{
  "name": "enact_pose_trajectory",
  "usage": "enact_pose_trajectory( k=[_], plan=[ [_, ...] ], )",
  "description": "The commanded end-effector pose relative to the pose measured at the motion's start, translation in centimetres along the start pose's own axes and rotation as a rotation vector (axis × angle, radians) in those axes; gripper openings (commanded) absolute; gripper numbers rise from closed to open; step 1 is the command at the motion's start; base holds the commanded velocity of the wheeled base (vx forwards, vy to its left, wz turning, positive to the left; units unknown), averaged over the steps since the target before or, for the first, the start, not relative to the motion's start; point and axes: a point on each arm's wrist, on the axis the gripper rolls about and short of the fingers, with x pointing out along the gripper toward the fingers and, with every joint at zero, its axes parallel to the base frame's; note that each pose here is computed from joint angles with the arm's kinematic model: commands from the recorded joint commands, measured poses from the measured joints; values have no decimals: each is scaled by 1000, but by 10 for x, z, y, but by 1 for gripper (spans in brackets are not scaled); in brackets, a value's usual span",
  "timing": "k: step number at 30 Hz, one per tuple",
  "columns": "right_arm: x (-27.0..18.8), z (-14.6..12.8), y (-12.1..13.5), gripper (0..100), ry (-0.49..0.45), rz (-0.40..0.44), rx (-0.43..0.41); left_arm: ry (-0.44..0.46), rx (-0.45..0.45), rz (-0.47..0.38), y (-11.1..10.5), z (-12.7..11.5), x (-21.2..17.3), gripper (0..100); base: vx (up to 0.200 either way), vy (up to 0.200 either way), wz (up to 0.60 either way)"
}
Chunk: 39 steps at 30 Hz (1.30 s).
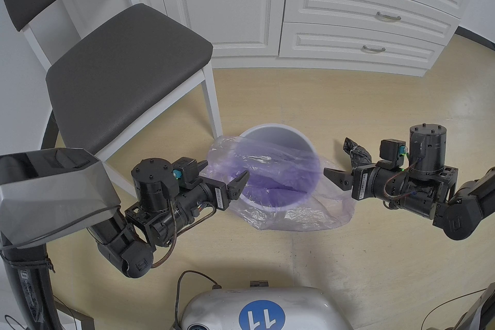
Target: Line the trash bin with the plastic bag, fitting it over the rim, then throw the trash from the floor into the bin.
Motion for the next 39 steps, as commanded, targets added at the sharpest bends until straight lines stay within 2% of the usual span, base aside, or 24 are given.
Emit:
enact_pose_trajectory(
  k=[1,16,19,22,28,33,39],
  plan=[
    [-3,0,1,100,-1,3,-2,-18,5,-11,-4,8,-5,100,0,0,0],
    [-16,0,1,100,-32,-2,-4,-52,31,-33,-15,22,-16,100,0,0,0],
    [-17,-3,0,100,-61,-9,-49,-81,55,-31,-17,29,-21,100,0,0,0],
    [-17,-6,-2,100,-82,-54,-102,-108,72,-20,-21,39,-28,100,0,0,0],
    [-22,-14,4,100,-108,-71,-184,-114,114,-22,-27,42,-33,100,0,0,0],
    [-25,-21,15,100,-110,-118,-239,-160,152,37,-33,47,-37,100,0,0,0],
    [-24,-25,21,100,-101,-133,-255,-169,201,45,-33,51,-42,100,0,0,0]
  ],
)
